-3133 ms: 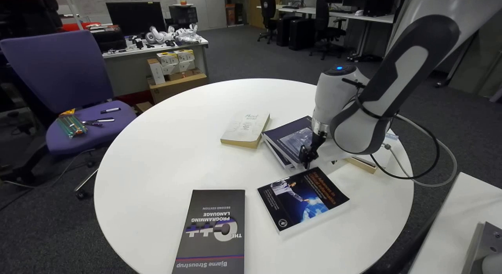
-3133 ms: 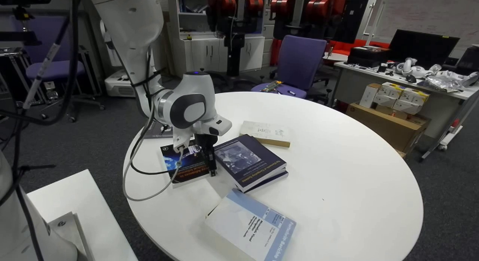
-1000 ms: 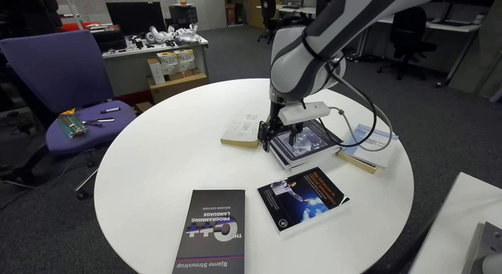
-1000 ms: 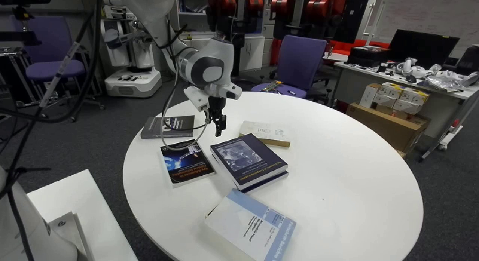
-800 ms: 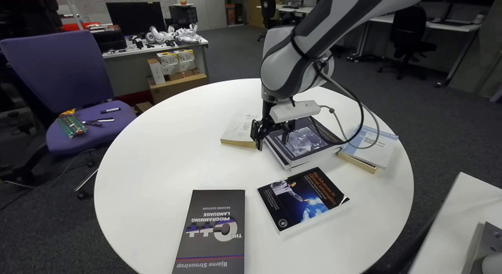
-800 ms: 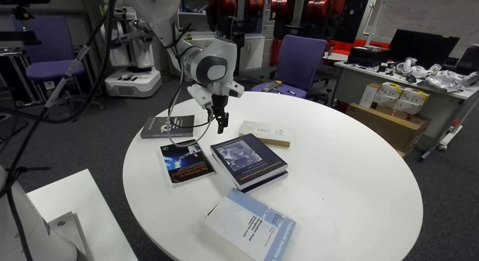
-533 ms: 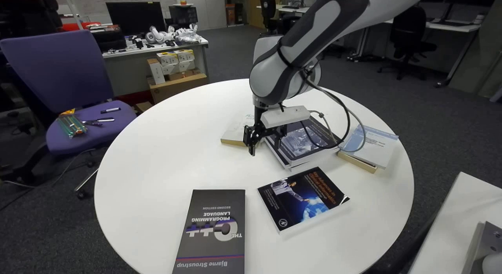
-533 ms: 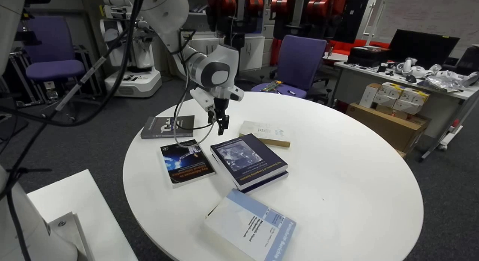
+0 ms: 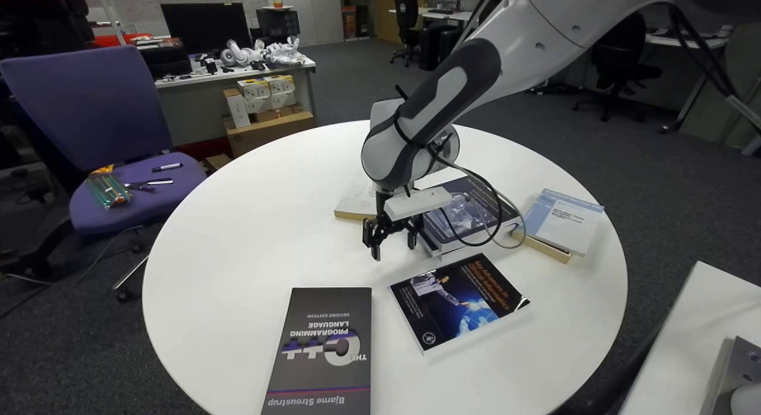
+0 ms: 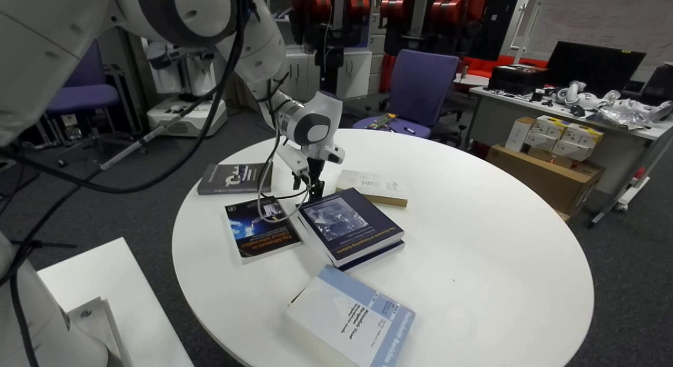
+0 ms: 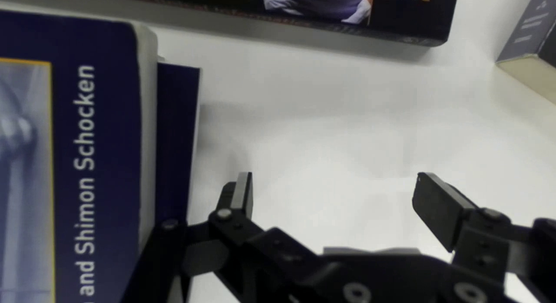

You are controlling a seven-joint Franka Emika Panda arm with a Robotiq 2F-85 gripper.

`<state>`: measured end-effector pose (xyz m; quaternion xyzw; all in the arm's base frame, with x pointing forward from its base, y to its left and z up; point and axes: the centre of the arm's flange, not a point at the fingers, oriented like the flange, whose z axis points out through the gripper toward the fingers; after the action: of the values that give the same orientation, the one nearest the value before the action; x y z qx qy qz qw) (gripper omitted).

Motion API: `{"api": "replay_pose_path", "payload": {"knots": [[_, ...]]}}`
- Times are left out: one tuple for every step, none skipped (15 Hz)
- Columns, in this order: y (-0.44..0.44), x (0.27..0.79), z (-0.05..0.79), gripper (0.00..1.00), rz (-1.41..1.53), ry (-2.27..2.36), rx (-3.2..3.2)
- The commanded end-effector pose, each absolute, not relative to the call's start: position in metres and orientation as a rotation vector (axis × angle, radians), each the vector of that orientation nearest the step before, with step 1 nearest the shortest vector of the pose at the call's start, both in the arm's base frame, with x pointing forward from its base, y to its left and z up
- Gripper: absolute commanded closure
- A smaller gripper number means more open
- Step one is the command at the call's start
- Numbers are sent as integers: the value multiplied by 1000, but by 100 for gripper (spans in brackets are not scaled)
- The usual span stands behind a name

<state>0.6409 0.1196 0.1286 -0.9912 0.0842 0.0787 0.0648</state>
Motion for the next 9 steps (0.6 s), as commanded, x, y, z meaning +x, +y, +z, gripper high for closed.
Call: {"api": "replay_pose_path", "payload": {"knots": [[109, 657, 130, 0, 280, 232, -2986], [104, 656, 134, 0, 277, 241, -2993], [98, 655, 139, 0, 275, 251, -2997], [90, 654, 142, 0, 271, 266, -3000], [83, 652, 143, 0, 270, 278, -2998], [77, 650, 143, 0, 268, 294, -2998], [73, 649, 143, 0, 270, 306, -2992], [68, 647, 141, 0, 273, 313, -2987], [65, 646, 140, 0, 278, 317, -2985]]}}
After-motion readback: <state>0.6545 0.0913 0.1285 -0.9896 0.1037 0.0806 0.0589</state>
